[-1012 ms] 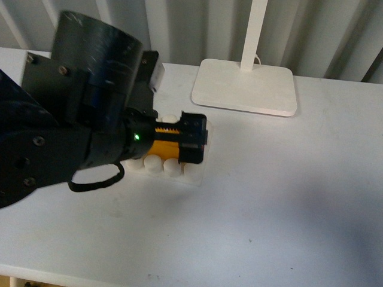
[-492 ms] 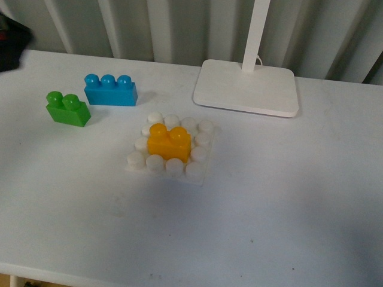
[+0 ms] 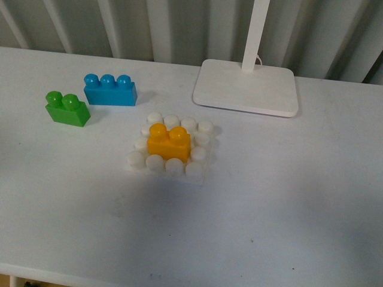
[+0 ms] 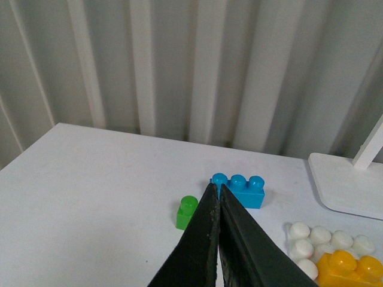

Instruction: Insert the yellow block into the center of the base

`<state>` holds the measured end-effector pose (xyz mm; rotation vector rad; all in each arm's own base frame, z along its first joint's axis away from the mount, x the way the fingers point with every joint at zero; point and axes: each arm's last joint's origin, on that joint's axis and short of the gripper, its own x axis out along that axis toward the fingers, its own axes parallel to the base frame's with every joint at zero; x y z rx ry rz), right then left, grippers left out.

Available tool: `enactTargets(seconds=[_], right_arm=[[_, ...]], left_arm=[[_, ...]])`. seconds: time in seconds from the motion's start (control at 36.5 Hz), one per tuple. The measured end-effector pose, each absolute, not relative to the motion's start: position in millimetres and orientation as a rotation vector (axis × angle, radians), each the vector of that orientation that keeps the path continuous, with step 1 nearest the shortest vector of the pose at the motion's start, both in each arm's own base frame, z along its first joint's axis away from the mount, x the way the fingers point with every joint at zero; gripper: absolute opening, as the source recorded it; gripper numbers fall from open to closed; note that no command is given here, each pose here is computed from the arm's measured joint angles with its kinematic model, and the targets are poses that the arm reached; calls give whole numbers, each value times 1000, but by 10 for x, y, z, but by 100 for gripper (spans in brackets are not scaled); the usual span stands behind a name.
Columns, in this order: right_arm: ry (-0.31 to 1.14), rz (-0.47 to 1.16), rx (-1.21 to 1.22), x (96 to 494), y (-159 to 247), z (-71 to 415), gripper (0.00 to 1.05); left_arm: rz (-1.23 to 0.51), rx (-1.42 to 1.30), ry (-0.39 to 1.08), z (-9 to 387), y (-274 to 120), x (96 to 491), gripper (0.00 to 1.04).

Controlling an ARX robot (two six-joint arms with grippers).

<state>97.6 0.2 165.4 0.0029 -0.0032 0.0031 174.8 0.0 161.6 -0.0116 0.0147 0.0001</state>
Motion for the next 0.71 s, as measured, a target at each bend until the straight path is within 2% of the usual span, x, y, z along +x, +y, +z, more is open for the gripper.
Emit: enactTargets(seconds=[0.71], right_arm=[[-3,3,2,976,2,1654,95]], left_arm=[[0,-8,-7,1684,0,1277,4]])
